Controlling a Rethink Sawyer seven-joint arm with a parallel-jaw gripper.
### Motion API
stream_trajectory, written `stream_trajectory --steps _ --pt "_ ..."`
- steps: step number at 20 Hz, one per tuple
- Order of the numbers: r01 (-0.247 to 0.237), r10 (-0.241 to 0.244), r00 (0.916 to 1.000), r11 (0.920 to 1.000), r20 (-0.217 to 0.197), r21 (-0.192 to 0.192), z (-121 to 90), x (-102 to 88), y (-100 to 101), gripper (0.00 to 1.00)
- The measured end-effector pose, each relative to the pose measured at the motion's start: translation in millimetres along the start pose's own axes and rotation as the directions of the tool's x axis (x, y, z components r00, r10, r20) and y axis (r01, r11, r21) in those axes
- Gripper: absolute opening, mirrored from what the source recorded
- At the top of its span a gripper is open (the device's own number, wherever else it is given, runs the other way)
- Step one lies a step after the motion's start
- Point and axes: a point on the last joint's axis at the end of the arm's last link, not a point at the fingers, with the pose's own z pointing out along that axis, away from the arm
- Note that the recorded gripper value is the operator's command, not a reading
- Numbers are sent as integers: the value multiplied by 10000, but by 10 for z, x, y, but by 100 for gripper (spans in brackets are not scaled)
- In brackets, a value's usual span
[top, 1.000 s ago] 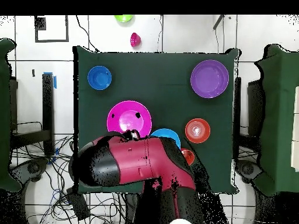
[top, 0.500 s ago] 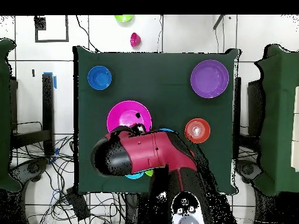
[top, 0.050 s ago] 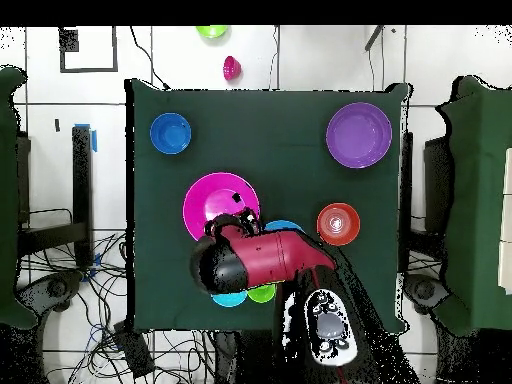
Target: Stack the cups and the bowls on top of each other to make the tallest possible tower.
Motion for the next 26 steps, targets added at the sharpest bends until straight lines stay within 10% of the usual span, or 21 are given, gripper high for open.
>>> stream_trajectory --steps 13,26 --pt "-1119 1094 9921 9930 -613 -390 562 515 -173 100" --pt "-1417 1380 9874 9889 -771 -449 637 615 -295 100"
